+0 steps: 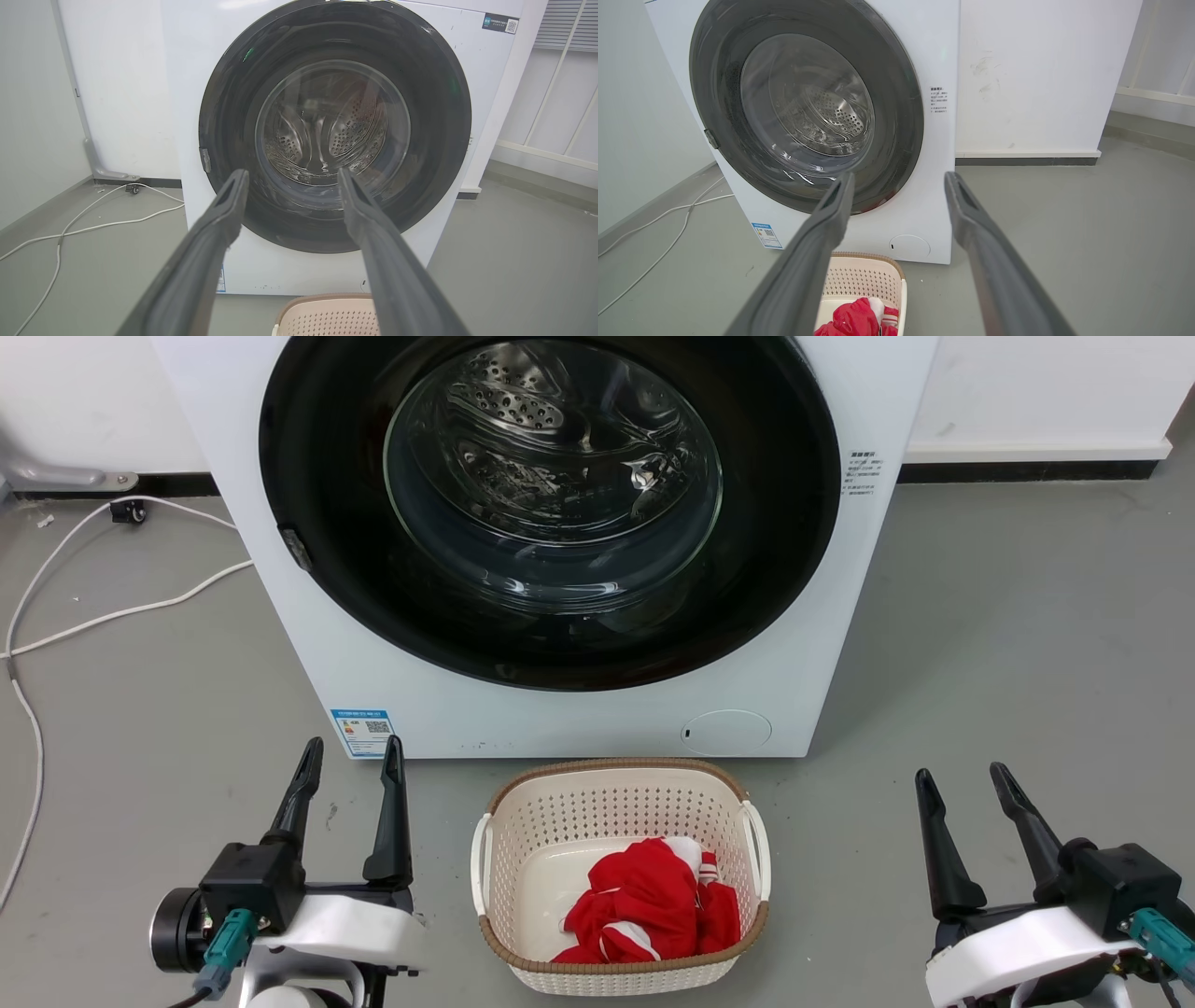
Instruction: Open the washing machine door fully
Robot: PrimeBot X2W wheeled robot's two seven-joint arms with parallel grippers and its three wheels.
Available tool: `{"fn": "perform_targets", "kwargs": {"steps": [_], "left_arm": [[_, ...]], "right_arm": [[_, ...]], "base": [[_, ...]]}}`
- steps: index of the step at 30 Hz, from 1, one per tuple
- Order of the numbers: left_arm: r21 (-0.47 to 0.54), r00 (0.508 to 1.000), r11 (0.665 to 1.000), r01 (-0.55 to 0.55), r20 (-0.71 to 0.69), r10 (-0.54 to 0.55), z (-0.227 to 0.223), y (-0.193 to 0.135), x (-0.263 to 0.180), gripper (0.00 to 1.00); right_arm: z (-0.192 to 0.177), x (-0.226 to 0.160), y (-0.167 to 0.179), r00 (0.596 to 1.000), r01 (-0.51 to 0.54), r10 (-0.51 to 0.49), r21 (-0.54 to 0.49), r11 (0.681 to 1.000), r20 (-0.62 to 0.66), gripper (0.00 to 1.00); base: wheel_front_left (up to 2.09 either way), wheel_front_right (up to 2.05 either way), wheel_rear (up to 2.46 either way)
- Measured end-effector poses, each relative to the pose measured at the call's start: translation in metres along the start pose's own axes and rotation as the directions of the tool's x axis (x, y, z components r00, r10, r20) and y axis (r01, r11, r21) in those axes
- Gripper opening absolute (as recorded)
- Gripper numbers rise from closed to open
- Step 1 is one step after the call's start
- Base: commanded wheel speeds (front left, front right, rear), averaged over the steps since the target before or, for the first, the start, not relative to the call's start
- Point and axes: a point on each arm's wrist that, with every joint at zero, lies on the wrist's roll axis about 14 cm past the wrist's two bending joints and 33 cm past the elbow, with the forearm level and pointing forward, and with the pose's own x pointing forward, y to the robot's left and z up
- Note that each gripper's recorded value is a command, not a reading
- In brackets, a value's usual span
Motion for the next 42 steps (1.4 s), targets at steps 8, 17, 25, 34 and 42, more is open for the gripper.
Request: {"fn": "perform_targets", "kwargs": {"steps": [8, 17, 25, 34, 42], "left_arm": [[0.047, 1.000, 0.999, 0.007, 0.018, -0.008, 0.0028, -0.0014, -0.0003, 1.00], [0.089, 0.999, 0.996, 0.010, 0.031, -0.013, 0.0039, -0.0026, -0.0021, 1.00], [0.119, 0.999, 0.993, 0.019, 0.035, -0.023, 0.0032, -0.0043, -0.0032, 1.00], [0.109, 0.999, 0.994, 0.019, 0.034, -0.023, 0.0028, -0.0035, -0.0035, 1.00], [0.101, 0.999, 0.995, 0.017, 0.030, -0.020, 0.0013, -0.0029, -0.0047, 1.00]], "right_arm": [[0.0006, -0.0002, 0.0011, 1.000, -0.005, 0.005, -0.038, 0.999, 0.003, 1.00], [0.0002, -0.0012, 0.0018, 1.000, -0.010, 0.010, -0.077, 0.997, 0.005, 1.00], [-0.0011, -0.0010, 0.0021, 1.000, -0.014, 0.014, -0.110, 0.994, 0.004, 1.00], [-0.0041, -0.0009, 0.0010, 1.000, -0.011, 0.011, -0.102, 0.995, 0.000, 1.00], [-0.0054, -0.0008, 0.0004, 1.000, -0.009, 0.009, -0.092, 0.996, -0.002, 1.00]], "base": [[0.00, 0.00, 0.00], [0.00, 0.00, 0.00], [0.00, 0.00, 0.00], [0.00, 0.00, 0.00], [0.00, 0.00, 0.00]]}}
